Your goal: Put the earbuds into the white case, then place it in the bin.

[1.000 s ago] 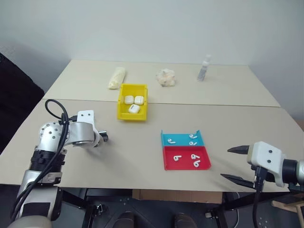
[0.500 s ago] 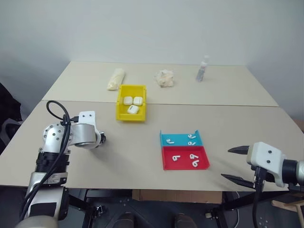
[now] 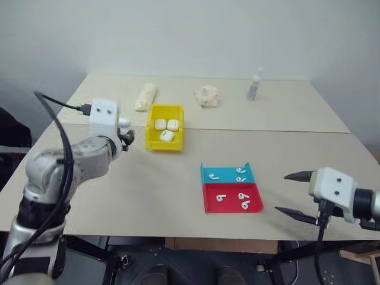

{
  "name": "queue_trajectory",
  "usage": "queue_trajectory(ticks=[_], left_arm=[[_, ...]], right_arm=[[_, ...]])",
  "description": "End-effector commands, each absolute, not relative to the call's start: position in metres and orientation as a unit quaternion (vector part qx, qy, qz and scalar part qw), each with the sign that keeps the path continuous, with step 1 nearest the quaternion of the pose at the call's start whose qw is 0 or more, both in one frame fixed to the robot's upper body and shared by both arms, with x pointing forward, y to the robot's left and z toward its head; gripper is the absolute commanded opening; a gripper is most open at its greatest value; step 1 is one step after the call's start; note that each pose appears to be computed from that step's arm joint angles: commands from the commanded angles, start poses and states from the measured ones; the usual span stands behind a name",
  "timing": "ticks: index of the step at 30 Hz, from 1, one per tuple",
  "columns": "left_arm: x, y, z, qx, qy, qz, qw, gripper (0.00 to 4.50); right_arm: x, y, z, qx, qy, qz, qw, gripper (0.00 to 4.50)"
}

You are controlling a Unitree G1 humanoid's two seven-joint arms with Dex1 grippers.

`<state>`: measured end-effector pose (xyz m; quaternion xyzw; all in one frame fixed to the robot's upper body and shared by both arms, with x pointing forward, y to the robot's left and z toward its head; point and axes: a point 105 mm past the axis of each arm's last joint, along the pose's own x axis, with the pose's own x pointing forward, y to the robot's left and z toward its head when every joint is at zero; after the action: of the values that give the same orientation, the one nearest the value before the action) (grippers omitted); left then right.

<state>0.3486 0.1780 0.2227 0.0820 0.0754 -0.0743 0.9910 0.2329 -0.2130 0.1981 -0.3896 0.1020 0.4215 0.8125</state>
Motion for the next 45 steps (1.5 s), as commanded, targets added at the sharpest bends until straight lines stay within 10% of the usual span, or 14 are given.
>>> queue_trajectory(ticks=[1, 18, 30, 35, 39, 45], left_arm=[[0.33, 0.137, 0.249, 0.086, -0.093, -0.207, 0.97, 2.79], [0.289, 0.072, 0.201, -0.013, -0.338, -0.558, 0.758, 2.79], [0.281, 0.101, 0.169, 0.041, -0.302, -0.561, 0.77, 2.79], [0.28, 0.113, 0.163, 0.07, -0.295, -0.538, 0.787, 2.79], [0.279, 0.121, 0.163, 0.08, -0.292, -0.518, 0.8, 2.79], [0.279, 0.122, 0.162, 0.093, -0.288, -0.509, 0.806, 2.79]], right_arm=[[0.234, -0.207, 0.217, -0.421, 0.087, 0.43, 0.794, 4.5], [0.248, -0.159, 0.215, -0.519, 0.196, 0.569, 0.607, 4.5], [0.285, -0.098, 0.191, -0.552, 0.197, 0.593, 0.552, 4.5], [0.291, -0.087, 0.181, -0.562, 0.196, 0.608, 0.526, 3.23], [0.293, -0.083, 0.17, -0.579, 0.198, 0.609, 0.505, 3.23], [0.295, -0.081, 0.154, -0.597, 0.191, 0.612, 0.482, 2.08]])
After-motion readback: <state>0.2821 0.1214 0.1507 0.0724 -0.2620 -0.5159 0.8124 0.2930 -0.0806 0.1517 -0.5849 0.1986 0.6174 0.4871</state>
